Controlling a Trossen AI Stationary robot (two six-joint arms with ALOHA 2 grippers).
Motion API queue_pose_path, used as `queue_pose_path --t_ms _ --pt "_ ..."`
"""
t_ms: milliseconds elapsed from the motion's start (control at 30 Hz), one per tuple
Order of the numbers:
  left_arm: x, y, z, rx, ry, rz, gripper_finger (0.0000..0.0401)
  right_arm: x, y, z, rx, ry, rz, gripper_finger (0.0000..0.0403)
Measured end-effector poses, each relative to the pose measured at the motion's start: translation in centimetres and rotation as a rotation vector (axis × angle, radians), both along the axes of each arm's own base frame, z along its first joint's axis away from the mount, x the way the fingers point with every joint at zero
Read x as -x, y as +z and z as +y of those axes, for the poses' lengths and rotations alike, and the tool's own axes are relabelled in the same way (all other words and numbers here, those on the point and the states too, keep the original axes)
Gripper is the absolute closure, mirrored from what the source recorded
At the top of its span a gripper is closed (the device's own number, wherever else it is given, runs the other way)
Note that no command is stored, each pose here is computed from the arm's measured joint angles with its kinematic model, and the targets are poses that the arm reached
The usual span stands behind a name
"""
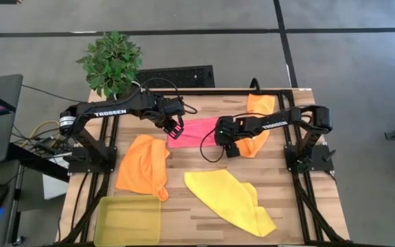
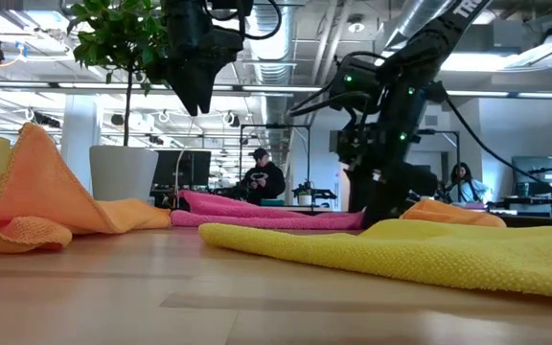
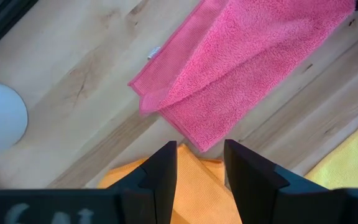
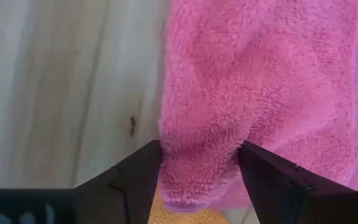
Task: Fold microfiber towels
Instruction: Fold the pink microfiber towel
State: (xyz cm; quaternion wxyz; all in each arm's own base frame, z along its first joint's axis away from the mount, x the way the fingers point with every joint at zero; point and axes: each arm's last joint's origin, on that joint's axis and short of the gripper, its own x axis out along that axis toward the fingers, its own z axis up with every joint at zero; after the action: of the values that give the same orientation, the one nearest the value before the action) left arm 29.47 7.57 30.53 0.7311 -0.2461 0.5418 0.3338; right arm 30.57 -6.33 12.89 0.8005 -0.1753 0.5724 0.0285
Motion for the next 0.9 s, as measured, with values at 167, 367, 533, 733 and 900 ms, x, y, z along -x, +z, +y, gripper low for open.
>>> queue_pose_path --t_ms 167,367,533,733,900 --pt "0.0 0.0 0.0 -0.001 -0.007 0.004 0.0275 -0.5 0.0 -0.2 -0.013 -0.075 -0.003 0.0172" --pt "0.0 0.0 0.0 -0.001 -0.01 0.005 0.0275 -1.0 1.0 -0.3 -0.022 -0.075 0.047 0.0234" --pt "0.0 0.0 0.0 -0.001 -0.01 0.006 0.0275 -1.5 1.9 -0.4 -0.025 -0.074 0.044 0.0288" --pt "0.0 0.0 0.0 -0.002 -0.017 0.008 0.0275 -2.4 3.2 -0.6 -0.017 -0.063 0.018 0.0338" --pt "0.0 0.0 0.0 -0.002 -0.014 0.007 0.0275 -3.5 4.8 -1.0 -0.016 -0.039 -0.045 0.0383"
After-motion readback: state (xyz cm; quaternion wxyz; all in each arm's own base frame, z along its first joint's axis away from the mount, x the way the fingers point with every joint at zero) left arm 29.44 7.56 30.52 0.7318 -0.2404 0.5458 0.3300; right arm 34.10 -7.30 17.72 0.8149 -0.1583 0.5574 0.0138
